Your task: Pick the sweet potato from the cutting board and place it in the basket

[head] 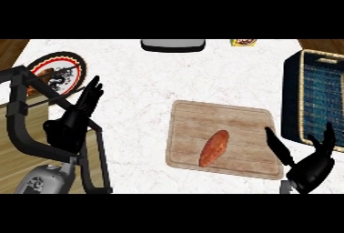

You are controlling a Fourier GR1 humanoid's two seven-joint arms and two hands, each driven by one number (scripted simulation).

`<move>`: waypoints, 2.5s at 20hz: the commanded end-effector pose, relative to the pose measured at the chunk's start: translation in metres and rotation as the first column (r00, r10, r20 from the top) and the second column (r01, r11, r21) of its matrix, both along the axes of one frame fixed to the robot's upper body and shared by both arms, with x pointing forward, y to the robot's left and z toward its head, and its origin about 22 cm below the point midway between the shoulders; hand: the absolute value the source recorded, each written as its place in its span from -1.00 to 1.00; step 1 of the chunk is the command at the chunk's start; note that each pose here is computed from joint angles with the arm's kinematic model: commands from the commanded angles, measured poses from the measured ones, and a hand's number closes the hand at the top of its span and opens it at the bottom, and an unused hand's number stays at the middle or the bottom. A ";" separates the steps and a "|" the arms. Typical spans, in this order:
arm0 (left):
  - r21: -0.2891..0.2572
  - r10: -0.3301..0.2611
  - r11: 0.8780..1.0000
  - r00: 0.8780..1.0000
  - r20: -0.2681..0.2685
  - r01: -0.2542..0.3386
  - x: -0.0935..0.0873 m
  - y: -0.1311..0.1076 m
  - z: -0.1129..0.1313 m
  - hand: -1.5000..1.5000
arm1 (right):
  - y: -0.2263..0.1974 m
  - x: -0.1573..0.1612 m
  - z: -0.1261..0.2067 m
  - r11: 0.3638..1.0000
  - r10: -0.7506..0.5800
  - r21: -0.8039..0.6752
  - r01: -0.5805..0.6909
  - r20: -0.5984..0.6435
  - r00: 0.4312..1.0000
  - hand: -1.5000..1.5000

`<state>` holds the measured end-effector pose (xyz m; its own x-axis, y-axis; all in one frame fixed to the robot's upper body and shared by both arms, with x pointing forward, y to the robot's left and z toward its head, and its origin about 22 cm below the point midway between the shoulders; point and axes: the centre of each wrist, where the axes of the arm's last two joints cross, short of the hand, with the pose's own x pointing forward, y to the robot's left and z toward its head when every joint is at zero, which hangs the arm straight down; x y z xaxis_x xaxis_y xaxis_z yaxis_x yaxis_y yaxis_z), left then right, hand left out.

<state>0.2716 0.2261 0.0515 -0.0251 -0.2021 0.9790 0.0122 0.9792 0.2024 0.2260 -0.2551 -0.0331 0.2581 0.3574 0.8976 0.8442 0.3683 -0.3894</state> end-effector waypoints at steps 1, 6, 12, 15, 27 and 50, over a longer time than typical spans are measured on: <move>0.032 0.152 0.988 0.988 -0.026 -0.151 0.002 0.037 -0.001 0.00 | 0.004 -0.040 -0.040 0.993 -0.021 0.106 0.052 -0.273 0.962 -1.00; 0.027 0.109 0.994 0.994 -0.024 -0.108 0.006 0.019 0.001 0.00 | 0.030 -0.072 -0.050 0.962 0.162 0.271 -0.032 -0.472 0.867 -1.00; 0.022 0.121 0.993 0.992 -0.025 -0.120 0.011 0.024 0.006 0.00 | 0.048 -0.082 -0.031 0.937 0.265 0.339 -0.081 -0.544 0.796 -1.00; 0.010 0.132 0.991 0.991 -0.031 -0.132 0.009 0.021 0.003 0.00 | 0.055 -0.080 -0.007 0.926 0.281 0.371 -0.072 -0.548 0.788 -1.00; 0.004 0.166 0.986 0.985 -0.049 -0.166 0.011 0.048 0.002 0.00 | 0.096 -0.053 0.092 0.946 0.221 0.322 -0.042 -0.543 0.810 -1.00; 0.007 0.178 0.984 0.983 -0.034 -0.178 0.009 0.061 0.001 0.00 | 0.137 -0.046 0.068 0.967 0.210 0.236 -0.094 -0.535 0.818 -1.00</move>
